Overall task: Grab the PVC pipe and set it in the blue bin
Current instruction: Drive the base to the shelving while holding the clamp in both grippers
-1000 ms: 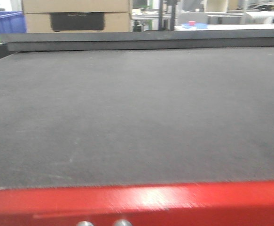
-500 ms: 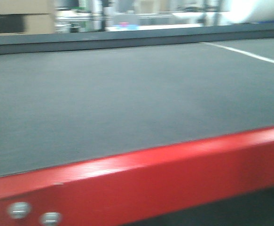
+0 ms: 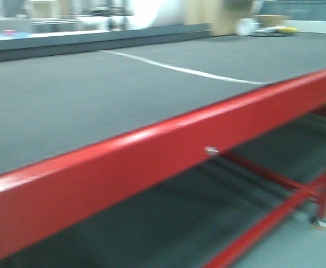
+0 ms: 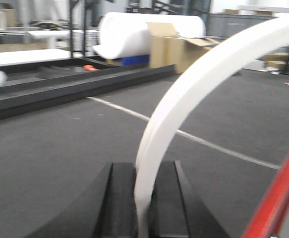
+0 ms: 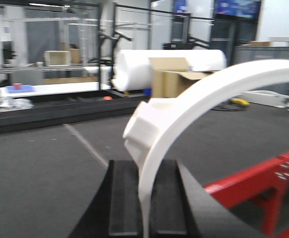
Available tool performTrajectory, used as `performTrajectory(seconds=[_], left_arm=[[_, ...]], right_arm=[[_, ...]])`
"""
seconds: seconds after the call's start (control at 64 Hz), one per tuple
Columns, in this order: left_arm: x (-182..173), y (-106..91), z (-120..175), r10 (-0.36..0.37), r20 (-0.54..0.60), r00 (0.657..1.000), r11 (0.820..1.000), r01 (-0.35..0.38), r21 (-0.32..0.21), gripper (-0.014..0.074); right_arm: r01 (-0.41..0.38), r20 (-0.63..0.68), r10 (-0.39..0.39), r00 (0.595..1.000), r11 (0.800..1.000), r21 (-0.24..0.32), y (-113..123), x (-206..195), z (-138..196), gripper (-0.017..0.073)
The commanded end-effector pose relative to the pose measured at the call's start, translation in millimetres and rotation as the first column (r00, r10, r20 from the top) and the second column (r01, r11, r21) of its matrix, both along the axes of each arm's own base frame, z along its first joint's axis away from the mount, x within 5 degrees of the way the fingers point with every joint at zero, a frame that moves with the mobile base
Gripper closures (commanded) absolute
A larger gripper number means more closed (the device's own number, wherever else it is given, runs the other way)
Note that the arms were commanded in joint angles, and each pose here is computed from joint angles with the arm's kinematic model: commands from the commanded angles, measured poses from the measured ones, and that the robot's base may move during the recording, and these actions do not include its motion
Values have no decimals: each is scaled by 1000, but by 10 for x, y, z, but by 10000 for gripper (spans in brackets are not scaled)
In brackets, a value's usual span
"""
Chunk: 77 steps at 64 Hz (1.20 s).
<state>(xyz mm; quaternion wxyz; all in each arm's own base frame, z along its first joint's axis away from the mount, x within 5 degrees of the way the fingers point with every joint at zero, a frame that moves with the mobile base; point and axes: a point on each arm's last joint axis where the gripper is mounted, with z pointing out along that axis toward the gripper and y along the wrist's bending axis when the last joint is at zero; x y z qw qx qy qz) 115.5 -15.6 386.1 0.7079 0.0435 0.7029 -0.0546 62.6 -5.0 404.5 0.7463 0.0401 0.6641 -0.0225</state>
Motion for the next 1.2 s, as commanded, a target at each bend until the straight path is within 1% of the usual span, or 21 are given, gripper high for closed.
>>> performTrajectory(seconds=[0.0,1.188], left_arm=[[-13,-2,25,-3,27,1000,1000,3,-10,704],[-13,-2,25,-3,27,1000,1000,3,-10,704]], right_arm=[[5,21,-4,1000,1000,-12,-2,-10,19,727],[5,21,-4,1000,1000,-12,-2,-10,19,727]])
